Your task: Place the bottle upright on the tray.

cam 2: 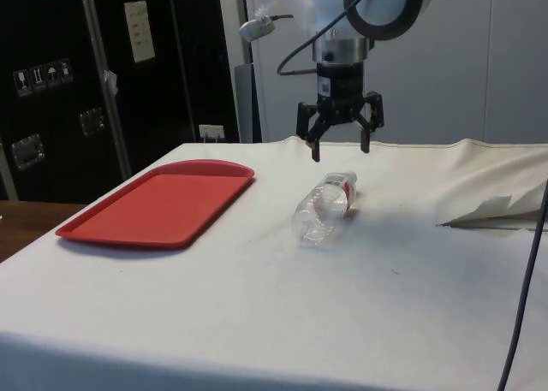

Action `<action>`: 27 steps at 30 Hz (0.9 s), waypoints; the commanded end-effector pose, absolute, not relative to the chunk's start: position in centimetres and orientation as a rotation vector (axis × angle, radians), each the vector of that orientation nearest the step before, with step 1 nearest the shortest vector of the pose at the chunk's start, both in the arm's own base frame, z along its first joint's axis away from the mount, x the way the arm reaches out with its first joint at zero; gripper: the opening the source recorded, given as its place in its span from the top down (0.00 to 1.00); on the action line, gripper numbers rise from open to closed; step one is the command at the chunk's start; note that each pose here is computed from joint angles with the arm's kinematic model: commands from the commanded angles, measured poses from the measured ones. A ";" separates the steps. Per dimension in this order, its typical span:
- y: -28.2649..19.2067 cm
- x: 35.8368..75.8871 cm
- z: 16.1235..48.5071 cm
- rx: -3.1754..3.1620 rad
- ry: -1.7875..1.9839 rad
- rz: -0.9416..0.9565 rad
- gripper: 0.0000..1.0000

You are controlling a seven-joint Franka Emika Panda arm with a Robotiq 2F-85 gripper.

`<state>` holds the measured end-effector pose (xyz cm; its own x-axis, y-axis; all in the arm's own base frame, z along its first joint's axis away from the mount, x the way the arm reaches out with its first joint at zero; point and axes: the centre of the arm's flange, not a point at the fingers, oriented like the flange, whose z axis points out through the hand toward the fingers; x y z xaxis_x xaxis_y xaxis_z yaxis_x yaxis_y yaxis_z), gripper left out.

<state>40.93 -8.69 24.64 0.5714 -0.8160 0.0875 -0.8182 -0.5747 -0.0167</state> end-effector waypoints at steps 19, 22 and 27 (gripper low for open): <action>-8.9 40.9 24.6 2.665 -1.615 0.134 0.00; -8.9 40.9 24.6 2.648 -1.644 0.134 0.00; -8.9 40.9 24.6 2.629 -1.677 0.134 0.00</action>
